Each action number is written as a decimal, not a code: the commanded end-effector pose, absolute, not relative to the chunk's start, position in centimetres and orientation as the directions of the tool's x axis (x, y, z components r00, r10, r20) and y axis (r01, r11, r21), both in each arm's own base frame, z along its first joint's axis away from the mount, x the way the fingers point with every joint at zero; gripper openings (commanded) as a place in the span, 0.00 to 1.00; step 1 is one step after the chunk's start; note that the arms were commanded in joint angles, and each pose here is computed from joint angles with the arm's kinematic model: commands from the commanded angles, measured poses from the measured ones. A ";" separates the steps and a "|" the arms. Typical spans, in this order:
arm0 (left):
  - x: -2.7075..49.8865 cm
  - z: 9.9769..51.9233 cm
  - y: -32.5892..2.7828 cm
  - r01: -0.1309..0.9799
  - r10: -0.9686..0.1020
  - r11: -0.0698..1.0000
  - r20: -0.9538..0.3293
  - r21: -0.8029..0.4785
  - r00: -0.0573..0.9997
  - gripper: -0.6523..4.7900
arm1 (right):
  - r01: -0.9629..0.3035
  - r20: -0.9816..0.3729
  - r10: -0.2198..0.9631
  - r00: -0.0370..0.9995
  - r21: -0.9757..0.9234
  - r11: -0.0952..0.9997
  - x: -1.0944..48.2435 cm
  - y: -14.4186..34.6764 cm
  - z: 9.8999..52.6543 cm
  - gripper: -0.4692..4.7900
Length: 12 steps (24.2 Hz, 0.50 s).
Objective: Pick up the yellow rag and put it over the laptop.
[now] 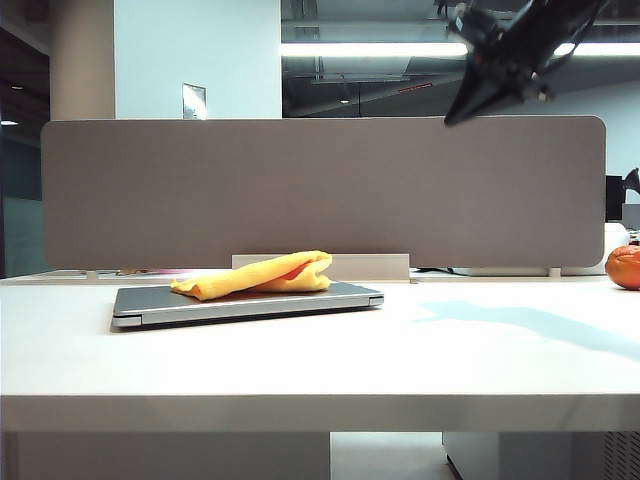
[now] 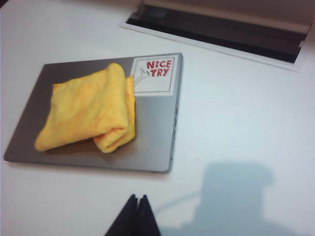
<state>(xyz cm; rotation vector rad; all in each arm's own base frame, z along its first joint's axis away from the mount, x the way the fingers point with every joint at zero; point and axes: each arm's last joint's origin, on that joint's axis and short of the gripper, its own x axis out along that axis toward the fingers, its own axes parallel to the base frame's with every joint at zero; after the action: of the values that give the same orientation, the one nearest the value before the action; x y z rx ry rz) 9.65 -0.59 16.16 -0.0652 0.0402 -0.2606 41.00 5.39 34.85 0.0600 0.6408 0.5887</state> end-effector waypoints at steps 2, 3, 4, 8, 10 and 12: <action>9.6 16.1 -0.6 0.250 -0.254 0.965 -0.046 -0.073 0.966 0.11 | -0.481 -0.528 0.513 0.677 0.212 0.851 39.0 3.9 36.1 0.08; 9.6 16.1 -0.6 0.249 -0.253 0.966 -0.045 -0.072 0.966 0.11 | -0.475 -0.524 0.508 0.683 0.210 0.855 38.5 3.5 36.4 0.08; 9.6 16.1 -0.6 0.249 -0.253 0.966 -0.045 -0.072 0.966 0.11 | -0.469 -0.520 0.503 0.690 0.208 0.858 38.1 3.2 36.6 0.08; 9.7 16.1 -0.3 0.171 -0.174 0.983 -0.046 -0.069 0.984 0.11 | -0.441 -0.497 0.472 0.728 0.188 0.878 35.3 1.9 37.9 0.08; 9.7 16.1 -0.1 0.096 -0.099 0.993 -0.046 -0.065 0.994 0.11 | -0.420 -0.471 0.444 0.762 0.163 0.893 33.6 1.2 38.6 0.08; 9.7 16.1 0.0 0.051 -0.054 0.997 -0.046 -0.063 0.997 0.11 | -0.415 -0.445 0.435 0.782 0.148 0.898 32.1 0.9 39.1 0.08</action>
<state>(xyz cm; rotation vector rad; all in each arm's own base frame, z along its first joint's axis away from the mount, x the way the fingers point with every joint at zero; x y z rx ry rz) 9.73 -0.12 15.87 -0.0653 0.0656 -0.0953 32.83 1.09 38.61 0.0565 0.5303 0.4698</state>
